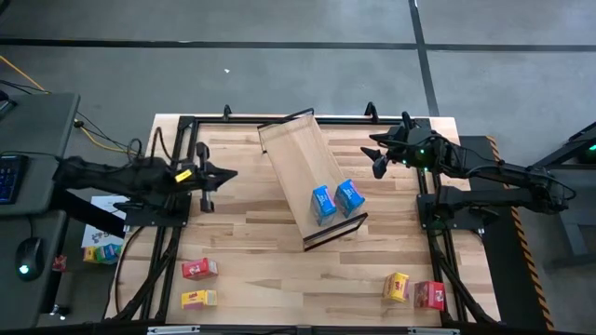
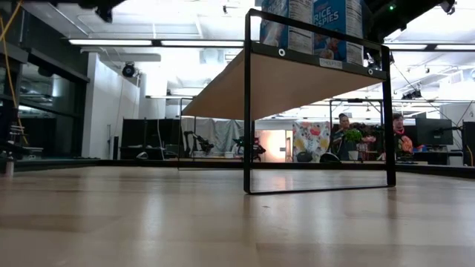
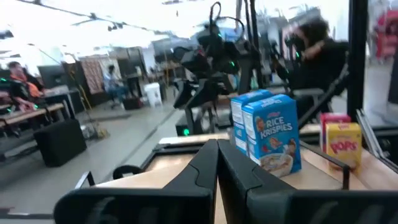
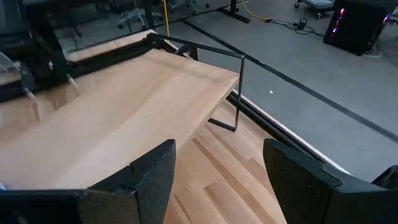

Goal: Stack cereal on shelf
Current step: Put the right yellow cereal box on the shelf

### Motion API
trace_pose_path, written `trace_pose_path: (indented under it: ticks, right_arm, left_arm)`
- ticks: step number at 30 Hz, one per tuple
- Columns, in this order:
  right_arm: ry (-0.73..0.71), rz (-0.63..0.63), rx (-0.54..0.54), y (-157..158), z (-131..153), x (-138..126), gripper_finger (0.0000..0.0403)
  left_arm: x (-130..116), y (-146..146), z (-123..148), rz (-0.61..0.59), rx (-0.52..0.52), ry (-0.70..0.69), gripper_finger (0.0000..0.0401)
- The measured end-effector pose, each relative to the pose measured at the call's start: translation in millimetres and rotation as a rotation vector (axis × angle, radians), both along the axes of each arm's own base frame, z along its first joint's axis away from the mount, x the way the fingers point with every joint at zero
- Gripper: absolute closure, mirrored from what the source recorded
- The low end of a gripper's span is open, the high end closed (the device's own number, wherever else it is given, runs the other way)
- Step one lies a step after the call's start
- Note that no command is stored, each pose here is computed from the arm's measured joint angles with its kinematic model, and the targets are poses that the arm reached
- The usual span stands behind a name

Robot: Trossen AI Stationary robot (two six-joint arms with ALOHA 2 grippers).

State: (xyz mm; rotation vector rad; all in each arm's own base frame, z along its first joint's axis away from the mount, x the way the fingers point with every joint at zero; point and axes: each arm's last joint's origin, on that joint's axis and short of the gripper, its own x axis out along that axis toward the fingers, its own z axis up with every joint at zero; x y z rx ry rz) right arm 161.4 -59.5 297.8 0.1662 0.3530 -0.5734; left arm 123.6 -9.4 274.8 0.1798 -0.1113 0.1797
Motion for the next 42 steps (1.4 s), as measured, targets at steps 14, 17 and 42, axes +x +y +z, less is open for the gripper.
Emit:
trace_pose_path:
  ticks: [14,17,42]
  right_arm:
    - [-0.231,0.034,0.031,5,75,-10,0.0166]
    - [-0.211,0.084,0.218,15,107,-26,0.0166]
    - [0.628,-0.469,1.168,201,39,-18,0.0166]
  left_arm:
    - [-10,2,-16,0.011,-0.002,-0.047,0.04]
    - [-10,2,-16,0.011,-0.006,-0.047,0.04]
    - [-11,6,-16,0.165,0.055,-0.024,0.04]
